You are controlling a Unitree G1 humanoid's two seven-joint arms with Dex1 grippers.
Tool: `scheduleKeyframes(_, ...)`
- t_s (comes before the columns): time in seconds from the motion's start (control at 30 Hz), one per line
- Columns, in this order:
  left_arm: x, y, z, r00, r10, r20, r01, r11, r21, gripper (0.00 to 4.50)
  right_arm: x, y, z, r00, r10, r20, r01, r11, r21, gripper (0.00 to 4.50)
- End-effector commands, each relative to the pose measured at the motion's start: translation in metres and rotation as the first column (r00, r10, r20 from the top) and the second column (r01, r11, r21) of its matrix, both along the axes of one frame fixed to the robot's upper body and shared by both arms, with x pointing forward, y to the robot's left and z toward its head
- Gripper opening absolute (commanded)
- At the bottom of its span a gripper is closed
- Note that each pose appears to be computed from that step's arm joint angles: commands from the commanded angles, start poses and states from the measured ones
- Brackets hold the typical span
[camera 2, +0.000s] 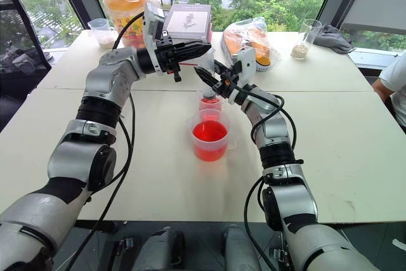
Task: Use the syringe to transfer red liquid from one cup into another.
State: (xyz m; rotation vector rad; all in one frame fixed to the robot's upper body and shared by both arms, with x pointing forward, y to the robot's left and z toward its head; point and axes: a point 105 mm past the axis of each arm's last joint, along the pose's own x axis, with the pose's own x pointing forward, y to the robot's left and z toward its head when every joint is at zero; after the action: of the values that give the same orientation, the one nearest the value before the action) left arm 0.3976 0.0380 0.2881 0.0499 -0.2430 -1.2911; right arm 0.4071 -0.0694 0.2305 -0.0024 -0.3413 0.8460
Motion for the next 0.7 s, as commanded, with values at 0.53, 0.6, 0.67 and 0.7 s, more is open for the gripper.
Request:
scheduleKeyframes(0.53, -0.027, 0.086, 0.034, 0.994, 0.106, -0.034, -0.108, 0.990, -0.088, 3.96, -0.015, -0.009, 0.064, 0.988, -0.008, 0.155, -0.006, 0.996, 0.089, 1.39)
scheduleKeyframes(0.6, -0.033, 0.093, 0.025, 0.991, 0.121, -0.050, -0.125, 0.990, -0.068, 3.96, -0.011, -0.015, 0.069, 0.991, -0.036, 0.129, 0.022, 0.994, 0.104, 1.39)
scheduleKeyframes(0.67, -0.038, 0.096, 0.018, 0.989, 0.131, -0.067, -0.135, 0.989, -0.059, 3.96, -0.008, -0.021, 0.076, 0.994, -0.061, 0.095, 0.049, 0.991, 0.123, 1.39)
scheduleKeyframes(0.7, -0.041, 0.096, 0.014, 0.988, 0.134, -0.076, -0.138, 0.989, -0.052, 3.96, -0.007, -0.026, 0.082, 0.995, -0.077, 0.069, 0.067, 0.989, 0.129, 1.39)
